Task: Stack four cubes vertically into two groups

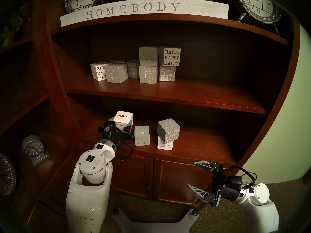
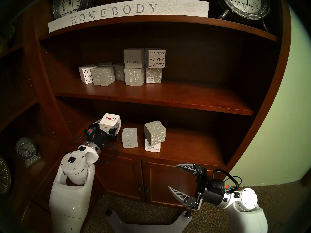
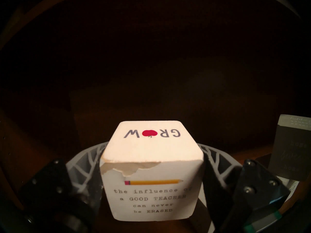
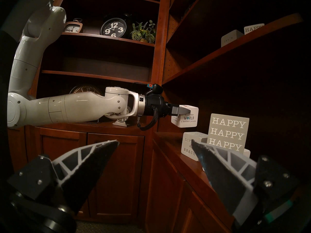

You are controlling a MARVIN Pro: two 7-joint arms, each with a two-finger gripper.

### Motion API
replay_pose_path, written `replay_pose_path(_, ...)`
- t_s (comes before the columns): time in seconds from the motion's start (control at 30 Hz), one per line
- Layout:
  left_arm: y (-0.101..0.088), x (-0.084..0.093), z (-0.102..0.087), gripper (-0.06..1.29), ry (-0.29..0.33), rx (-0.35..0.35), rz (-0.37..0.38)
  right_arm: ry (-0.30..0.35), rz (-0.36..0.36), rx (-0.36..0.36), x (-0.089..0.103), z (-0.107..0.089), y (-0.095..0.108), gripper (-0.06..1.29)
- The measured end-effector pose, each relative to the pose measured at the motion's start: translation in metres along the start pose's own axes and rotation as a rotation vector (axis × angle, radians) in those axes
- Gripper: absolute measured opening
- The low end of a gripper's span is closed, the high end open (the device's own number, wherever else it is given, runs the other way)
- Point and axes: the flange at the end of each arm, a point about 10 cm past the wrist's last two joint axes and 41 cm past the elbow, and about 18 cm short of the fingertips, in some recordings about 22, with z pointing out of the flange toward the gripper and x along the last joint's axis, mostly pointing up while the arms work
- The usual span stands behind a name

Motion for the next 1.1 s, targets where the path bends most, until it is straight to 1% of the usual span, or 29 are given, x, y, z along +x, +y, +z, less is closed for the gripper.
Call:
replay_pose_path(0.1, 0.008, 0.005, 0.001, 0.86, 0.008, -0.002, 0.003, 0.000, 0.000, 0.000, 0.000, 0.000, 0.000, 1.22)
replay_pose_path(0.23, 0.019, 0.007, 0.003, 0.86, 0.009, 0.000, 0.005, 0.000, 0.000, 0.000, 0.000, 0.000, 0.000, 1.22)
replay_pose_path(0.37, 0.033, 0.010, 0.006, 0.86, 0.012, 0.014, 0.014, 0.000, 0.000, 0.000, 0.000, 0.000, 0.000, 1.22)
replay_pose_path(0.47, 0.043, 0.010, 0.010, 0.86, 0.008, 0.040, 0.026, 0.000, 0.000, 0.000, 0.000, 0.000, 0.000, 1.22)
replay_pose_path(0.8, 0.058, -0.001, 0.023, 0.86, -0.035, 0.136, 0.028, 0.000, 0.000, 0.000, 0.000, 0.000, 0.000, 1.22)
replay_pose_path(0.93, 0.063, -0.001, 0.025, 0.86, -0.036, 0.154, 0.018, 0.000, 0.000, 0.000, 0.000, 0.000, 0.000, 1.22)
replay_pose_path(1.1, 0.071, 0.004, 0.029, 0.86, -0.026, 0.174, -0.003, 0.000, 0.000, 0.000, 0.000, 0.000, 0.000, 1.22)
